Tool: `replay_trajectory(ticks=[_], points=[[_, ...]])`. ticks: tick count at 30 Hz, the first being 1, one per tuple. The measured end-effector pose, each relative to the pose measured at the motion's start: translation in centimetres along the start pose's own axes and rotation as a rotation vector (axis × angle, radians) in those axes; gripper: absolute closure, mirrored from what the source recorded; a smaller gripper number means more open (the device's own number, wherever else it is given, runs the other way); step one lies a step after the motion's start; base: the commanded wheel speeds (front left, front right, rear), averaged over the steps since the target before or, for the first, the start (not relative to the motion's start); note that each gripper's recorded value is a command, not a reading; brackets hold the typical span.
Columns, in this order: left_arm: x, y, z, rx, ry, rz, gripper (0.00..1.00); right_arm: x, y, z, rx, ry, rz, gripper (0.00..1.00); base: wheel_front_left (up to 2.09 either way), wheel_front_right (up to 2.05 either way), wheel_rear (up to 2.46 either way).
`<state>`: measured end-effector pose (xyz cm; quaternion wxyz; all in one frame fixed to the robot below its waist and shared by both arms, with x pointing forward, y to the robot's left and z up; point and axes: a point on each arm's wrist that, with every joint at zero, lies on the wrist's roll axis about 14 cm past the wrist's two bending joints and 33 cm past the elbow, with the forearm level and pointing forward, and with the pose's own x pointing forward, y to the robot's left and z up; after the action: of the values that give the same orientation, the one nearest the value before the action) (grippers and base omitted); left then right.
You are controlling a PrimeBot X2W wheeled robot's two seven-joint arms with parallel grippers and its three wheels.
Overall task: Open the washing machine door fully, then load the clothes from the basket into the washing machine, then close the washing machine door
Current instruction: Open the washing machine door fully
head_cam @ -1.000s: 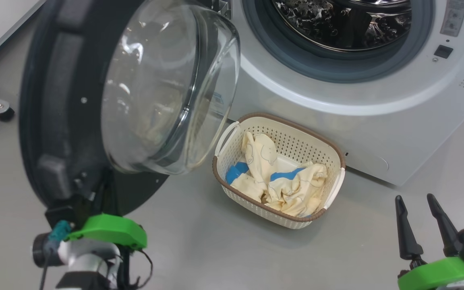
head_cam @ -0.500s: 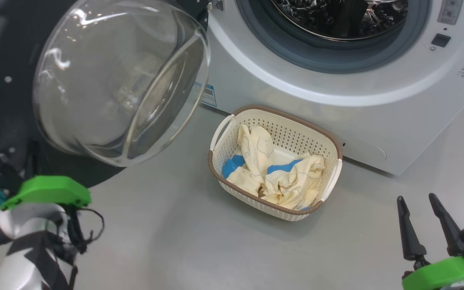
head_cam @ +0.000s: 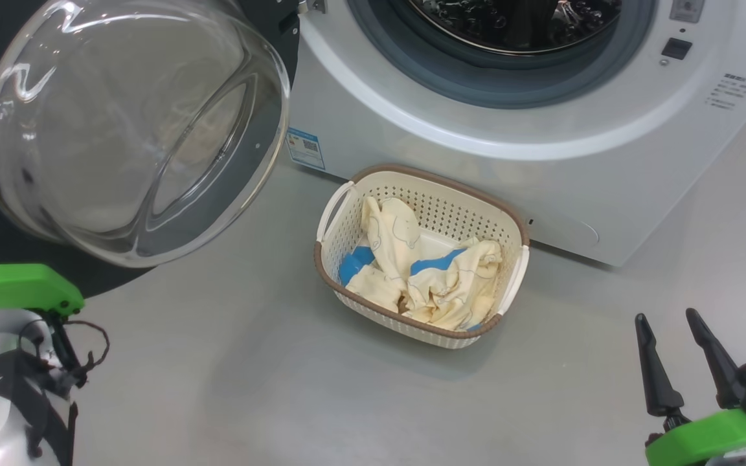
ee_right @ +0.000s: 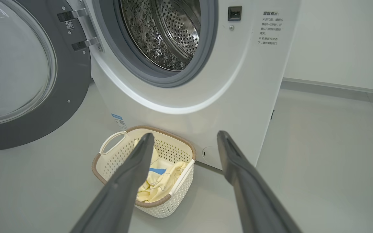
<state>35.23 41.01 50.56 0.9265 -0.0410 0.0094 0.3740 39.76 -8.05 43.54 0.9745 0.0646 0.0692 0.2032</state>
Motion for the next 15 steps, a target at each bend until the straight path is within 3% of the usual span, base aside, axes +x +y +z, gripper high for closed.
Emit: replay_trajectory(ticks=[15], points=[[1.8, 0.4, 0.9, 0.057, -0.015, 0.023, 1.0, -1.0, -1.1, 0.6, -0.003, -0.018, -0.045, 0.0, 0.0, 0.0, 0.0]])
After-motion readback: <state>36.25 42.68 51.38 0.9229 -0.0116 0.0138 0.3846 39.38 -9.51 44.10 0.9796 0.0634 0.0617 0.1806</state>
